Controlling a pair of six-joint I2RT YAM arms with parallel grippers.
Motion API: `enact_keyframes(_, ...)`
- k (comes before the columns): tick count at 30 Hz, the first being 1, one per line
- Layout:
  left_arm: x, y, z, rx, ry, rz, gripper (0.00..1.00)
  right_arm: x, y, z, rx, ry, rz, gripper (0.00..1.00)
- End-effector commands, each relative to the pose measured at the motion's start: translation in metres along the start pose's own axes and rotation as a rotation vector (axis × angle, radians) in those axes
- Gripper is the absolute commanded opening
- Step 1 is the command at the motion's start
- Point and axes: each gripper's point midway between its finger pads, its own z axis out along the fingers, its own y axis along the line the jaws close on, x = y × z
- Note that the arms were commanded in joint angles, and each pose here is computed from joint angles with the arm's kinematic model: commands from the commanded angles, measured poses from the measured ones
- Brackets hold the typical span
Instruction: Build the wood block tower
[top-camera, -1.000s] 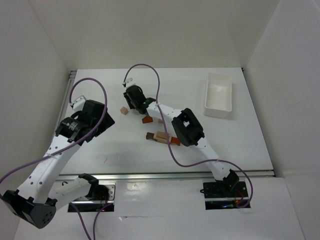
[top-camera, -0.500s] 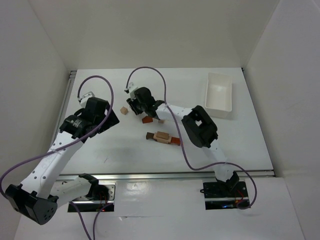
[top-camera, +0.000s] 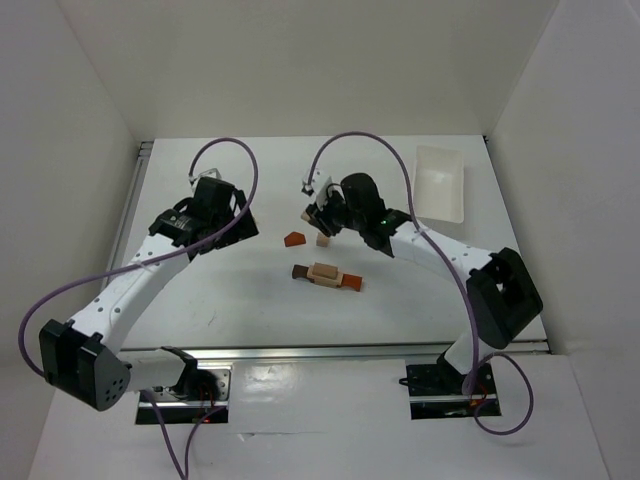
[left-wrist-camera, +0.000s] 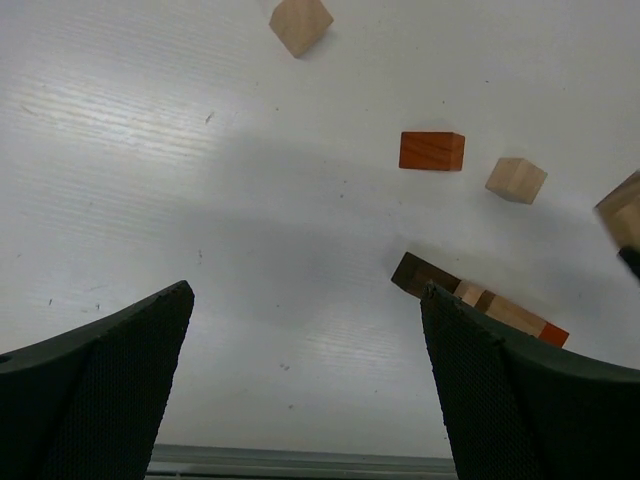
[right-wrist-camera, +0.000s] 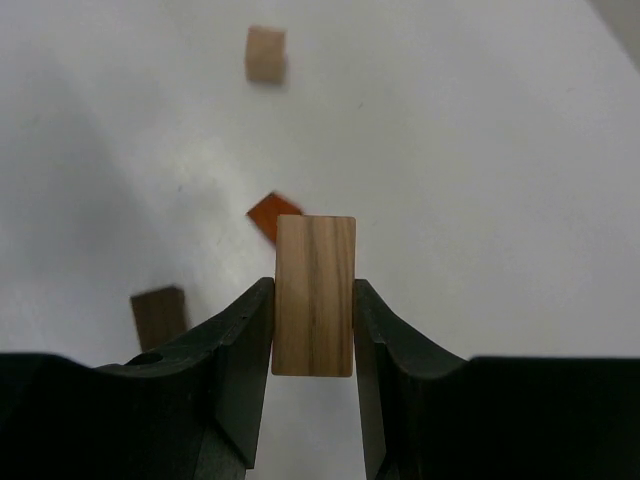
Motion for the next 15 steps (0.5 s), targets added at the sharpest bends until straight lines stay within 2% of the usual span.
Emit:
enact_keyframes(1,-0.024,-0.027,-0.001,0.094,-0.060,0.027,1.00,0.028,0.034,-0.023,-0.137,0.068,-0.061,0.06)
enact_keyframes(8,-0.024,-0.034,0.007,0.111,-0.047,0.052,1.00,0.042,0.056,-0.038,-0.211,0.092,0.019,0.10)
enact_keyframes(15,-0.020,-0.030,0.007,0.088,-0.040,0.072,1.00,0.055,0.069,-0.047,-0.258,0.118,0.036,0.10)
